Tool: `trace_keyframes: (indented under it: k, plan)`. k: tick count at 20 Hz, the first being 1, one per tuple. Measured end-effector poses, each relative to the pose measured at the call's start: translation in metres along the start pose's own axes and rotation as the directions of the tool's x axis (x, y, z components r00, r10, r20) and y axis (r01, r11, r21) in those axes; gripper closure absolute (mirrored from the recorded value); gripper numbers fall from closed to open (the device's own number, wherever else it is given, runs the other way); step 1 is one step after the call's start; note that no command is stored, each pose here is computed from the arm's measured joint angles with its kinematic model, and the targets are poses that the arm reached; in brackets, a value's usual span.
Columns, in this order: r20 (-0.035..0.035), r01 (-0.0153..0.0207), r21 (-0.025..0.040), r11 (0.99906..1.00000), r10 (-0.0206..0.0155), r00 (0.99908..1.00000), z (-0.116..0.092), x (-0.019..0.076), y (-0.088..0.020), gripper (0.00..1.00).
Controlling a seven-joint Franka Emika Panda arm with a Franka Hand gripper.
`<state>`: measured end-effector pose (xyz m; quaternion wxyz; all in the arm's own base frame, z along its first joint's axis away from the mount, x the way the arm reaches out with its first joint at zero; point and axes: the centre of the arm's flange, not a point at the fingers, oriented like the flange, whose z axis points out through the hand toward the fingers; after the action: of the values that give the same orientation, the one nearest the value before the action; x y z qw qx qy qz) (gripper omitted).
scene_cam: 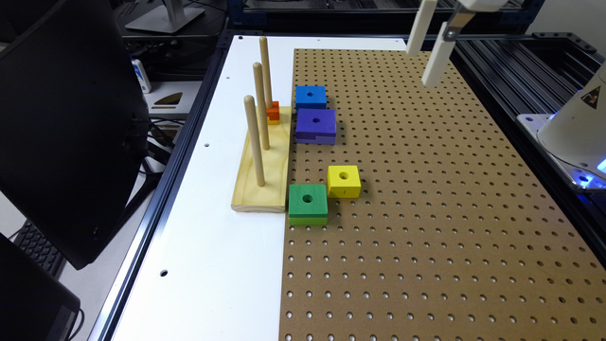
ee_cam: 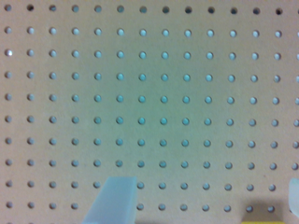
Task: Pick up yellow block.
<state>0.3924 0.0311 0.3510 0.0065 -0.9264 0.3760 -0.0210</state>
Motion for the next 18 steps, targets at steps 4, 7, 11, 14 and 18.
trace_keyframes:
  k: [4,7,11,14,18]
  plan:
    - [0.006,0.0004,-0.0046,0.999989,-0.0004,0.999982,0.003,0.0038,-0.005,0.0]
    - [0.0043,0.0016,0.0003,0.999999,-0.0016,0.999989,0.001,0.0034,-0.009,0.0]
    - [0.0018,0.0029,0.0054,0.999981,-0.0029,0.999994,-0.002,-0.0004,-0.02,0.0]
    - [0.0004,0.0023,0.0045,0.999987,-0.0023,0.999997,-0.002,-0.0035,-0.034,0.0]
    - [0.0038,0.0036,0.0029,0.999989,-0.0036,0.999986,0.0,-0.0017,-0.049,0.0]
